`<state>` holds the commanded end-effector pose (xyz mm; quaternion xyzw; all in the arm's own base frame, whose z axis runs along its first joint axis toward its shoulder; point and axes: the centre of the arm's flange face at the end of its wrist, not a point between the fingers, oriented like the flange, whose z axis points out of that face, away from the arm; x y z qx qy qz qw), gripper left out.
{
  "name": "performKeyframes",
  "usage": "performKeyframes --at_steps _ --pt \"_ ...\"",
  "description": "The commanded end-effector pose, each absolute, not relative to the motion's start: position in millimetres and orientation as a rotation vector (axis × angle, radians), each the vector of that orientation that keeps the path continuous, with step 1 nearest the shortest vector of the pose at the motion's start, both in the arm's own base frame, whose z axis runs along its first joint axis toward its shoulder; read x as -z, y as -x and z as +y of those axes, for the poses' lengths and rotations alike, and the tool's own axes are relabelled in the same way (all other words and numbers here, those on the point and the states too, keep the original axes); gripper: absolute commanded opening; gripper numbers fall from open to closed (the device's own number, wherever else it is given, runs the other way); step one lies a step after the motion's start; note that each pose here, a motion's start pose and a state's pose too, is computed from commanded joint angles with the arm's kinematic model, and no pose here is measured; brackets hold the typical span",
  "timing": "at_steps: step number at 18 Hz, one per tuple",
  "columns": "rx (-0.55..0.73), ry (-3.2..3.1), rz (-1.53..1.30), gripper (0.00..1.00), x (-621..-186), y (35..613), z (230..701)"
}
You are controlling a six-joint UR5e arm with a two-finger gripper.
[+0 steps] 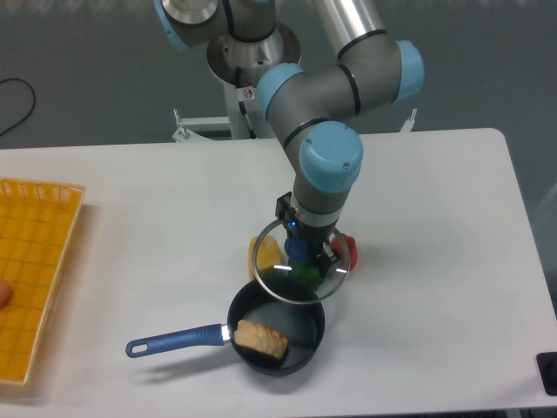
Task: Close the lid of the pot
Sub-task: 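Carry the held glass lid over the peppers toward the black saucepan, then lower the glass lid onto the rim of the black saucepan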
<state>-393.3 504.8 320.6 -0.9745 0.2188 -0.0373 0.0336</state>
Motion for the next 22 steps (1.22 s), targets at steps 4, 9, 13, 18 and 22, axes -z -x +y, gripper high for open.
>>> performKeyframes --at_steps 4,9,13,18,22 --pt "0.115 3.008 0.649 0.58 -317.3 389.1 515.9" --pt "0.111 3.016 0.617 0.58 -315.1 379.2 536.8" --pt "0.106 3.022 0.602 0.58 -313.2 380.1 545.4" --pt "0.103 3.024 0.597 0.56 -309.9 381.4 554.6" --pt "0.099 3.023 0.593 0.55 -308.4 384.3 558.7"
